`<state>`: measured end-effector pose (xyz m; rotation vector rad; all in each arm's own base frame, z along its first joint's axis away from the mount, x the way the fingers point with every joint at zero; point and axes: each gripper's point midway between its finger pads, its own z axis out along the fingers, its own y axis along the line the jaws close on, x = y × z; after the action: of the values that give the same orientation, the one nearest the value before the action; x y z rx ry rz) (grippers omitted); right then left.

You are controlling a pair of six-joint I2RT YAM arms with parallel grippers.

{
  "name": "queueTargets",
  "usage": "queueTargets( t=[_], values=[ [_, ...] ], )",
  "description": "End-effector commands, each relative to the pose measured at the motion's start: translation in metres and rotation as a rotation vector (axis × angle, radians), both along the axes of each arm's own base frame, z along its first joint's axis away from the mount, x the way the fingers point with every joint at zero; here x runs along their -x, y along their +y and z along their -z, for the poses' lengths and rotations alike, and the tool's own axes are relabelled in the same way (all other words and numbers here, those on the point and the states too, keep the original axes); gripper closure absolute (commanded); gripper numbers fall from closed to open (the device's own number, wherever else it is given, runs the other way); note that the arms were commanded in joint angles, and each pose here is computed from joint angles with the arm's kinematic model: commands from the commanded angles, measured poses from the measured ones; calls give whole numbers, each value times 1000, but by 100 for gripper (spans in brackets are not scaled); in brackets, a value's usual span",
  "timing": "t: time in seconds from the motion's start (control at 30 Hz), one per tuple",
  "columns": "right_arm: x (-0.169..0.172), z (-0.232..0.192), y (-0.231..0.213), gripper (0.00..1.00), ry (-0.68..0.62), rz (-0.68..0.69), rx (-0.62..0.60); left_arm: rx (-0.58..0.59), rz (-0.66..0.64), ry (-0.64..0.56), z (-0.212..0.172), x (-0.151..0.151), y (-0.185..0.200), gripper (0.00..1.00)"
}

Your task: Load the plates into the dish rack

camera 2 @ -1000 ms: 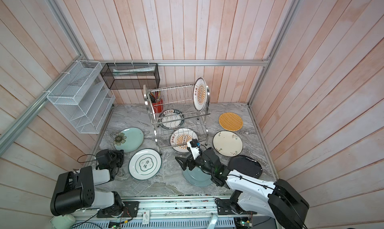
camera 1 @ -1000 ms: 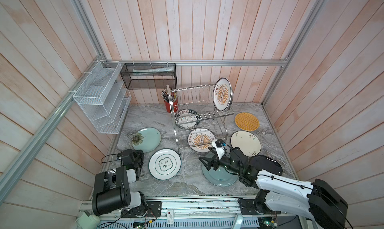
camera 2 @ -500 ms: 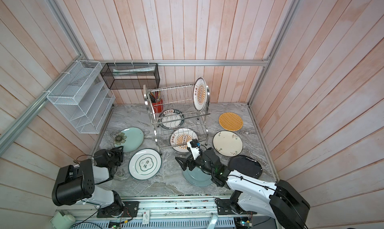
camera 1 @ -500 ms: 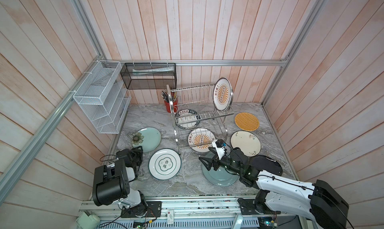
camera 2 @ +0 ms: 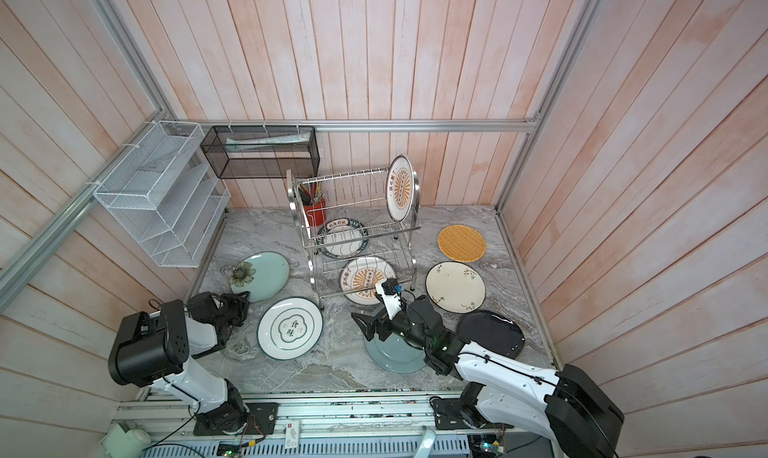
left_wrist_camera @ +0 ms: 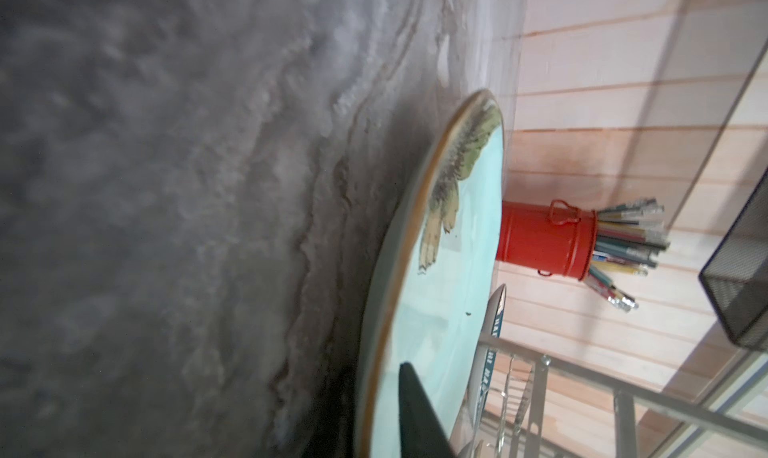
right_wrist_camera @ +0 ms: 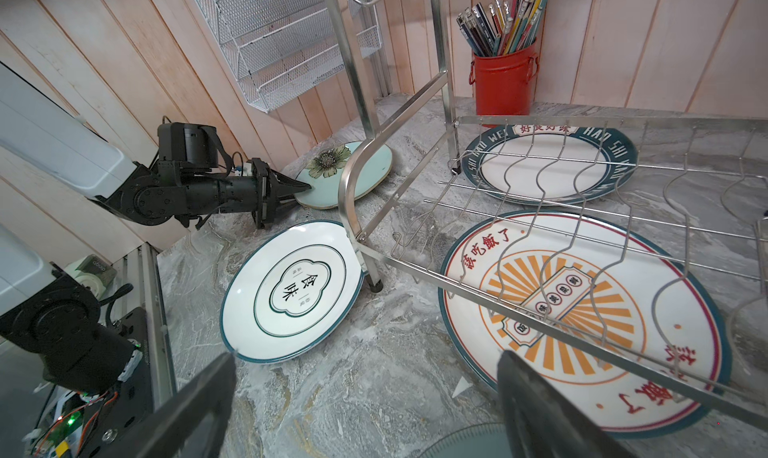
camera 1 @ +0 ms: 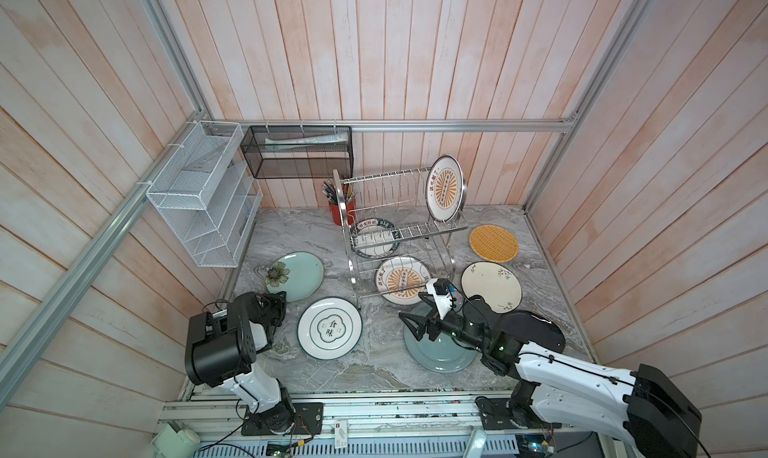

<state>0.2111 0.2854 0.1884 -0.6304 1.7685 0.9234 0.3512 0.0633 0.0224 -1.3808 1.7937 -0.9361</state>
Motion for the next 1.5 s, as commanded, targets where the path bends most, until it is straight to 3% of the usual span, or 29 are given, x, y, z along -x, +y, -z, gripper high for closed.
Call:
queueTargets(
  t=[0.0,0.1,0.27,0.43,0.63,1.0,1.23,1.47],
  values=[
    [-1,-11,-1,2,-31,12,-8,27,9,94,19,7,-2,98],
    [-3,-10,-3,2,-37,26,-1,47,28,32,5,0,-4,100],
    [-6,-6,-5,2,-39,44,16,25,47,-119,-54,-1,-9,100],
    [-8,-5,-6,2,-42,56,22,-52,17,-202,-114,21,-9,100],
    [-11,-7,-11,2,-45,91,20,-61,36,-261,-156,51,-13,100],
    [-27,-49,-24,2,33,187,3,-114,314,-366,-211,109,-78,100],
    [-24,-69,-27,2,188,88,-69,-122,558,-429,-221,132,-127,100],
    [-7,-101,-24,2,230,-16,-123,-76,646,-485,-225,139,-148,100]
  ],
)
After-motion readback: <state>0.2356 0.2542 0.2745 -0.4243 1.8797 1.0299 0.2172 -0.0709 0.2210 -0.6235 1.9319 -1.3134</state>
